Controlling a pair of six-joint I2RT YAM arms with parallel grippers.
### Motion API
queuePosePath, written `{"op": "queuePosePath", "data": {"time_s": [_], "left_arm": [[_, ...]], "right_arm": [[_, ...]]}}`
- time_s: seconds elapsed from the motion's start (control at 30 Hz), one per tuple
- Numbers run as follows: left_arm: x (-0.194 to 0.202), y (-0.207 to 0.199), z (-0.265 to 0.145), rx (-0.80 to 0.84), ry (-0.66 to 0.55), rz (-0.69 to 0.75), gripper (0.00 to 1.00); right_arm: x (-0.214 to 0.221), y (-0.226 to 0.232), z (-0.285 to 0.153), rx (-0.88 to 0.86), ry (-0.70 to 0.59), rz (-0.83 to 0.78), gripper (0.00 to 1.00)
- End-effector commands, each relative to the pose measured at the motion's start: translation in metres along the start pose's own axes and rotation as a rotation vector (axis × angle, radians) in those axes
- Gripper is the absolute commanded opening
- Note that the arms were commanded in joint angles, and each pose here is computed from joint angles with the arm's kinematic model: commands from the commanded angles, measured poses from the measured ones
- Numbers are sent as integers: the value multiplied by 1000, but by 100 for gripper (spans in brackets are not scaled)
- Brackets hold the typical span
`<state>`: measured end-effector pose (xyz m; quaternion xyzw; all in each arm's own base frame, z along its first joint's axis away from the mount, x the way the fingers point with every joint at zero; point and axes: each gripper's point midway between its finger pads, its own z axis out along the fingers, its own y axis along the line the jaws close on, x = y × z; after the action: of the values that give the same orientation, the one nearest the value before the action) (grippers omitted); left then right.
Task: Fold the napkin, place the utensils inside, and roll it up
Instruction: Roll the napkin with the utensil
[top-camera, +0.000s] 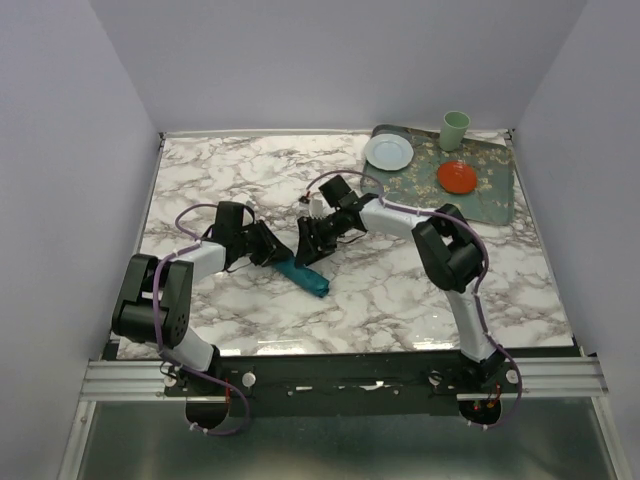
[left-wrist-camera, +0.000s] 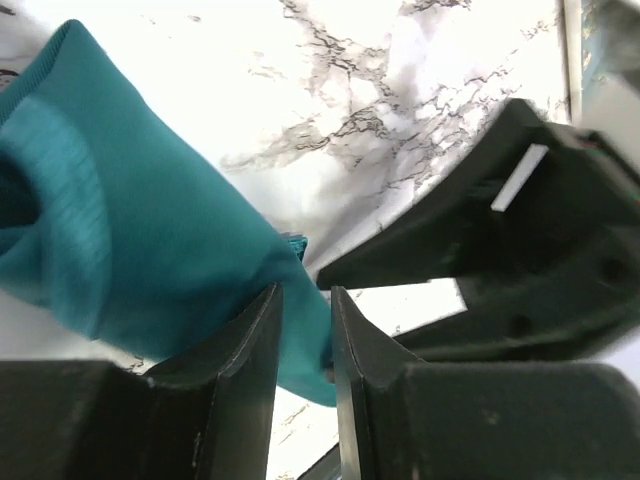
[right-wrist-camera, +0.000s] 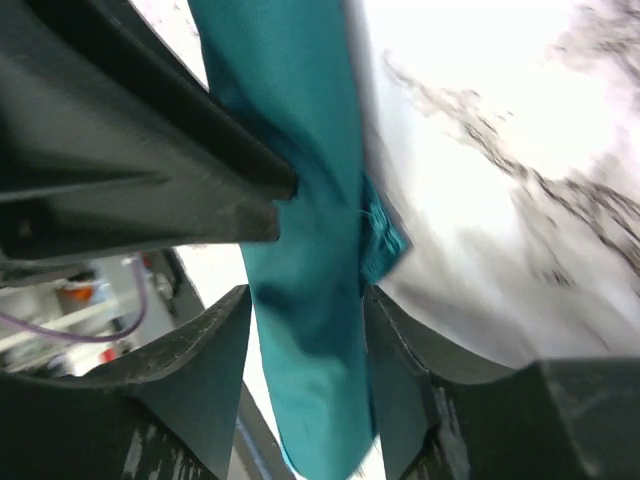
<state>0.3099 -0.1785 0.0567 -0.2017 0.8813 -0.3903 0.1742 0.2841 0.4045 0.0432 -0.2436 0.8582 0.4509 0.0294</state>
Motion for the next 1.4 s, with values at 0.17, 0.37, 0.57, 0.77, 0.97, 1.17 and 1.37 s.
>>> {"op": "queuePosePath", "data": {"time_s": [0.17, 0.37, 0.57, 0.77, 0.97, 1.17, 1.37], "left_arm": [[-1, -1, 2, 6, -7, 23, 34], [0, 2, 2, 0, -7, 21, 34], [-2, 2, 0, -4, -15, 6, 34], [-8, -2, -4, 11, -23, -9, 34], [-10, 0, -6, 11, -32, -16, 34], [-12, -1, -9, 16, -38, -21, 34], [-16, 0, -18, 21, -60, -26, 34]], "right_arm": [[-2, 11, -42, 357, -84, -213, 61], [7, 25, -32, 607, -128, -458, 63], [13, 27, -13, 738, -152, -599, 63], [15, 27, 6, 816, -148, -677, 62], [21, 19, 21, 861, -114, -721, 62], [18, 6, 20, 946, -121, -731, 62], [14, -9, 12, 1063, -136, -740, 62]]}}
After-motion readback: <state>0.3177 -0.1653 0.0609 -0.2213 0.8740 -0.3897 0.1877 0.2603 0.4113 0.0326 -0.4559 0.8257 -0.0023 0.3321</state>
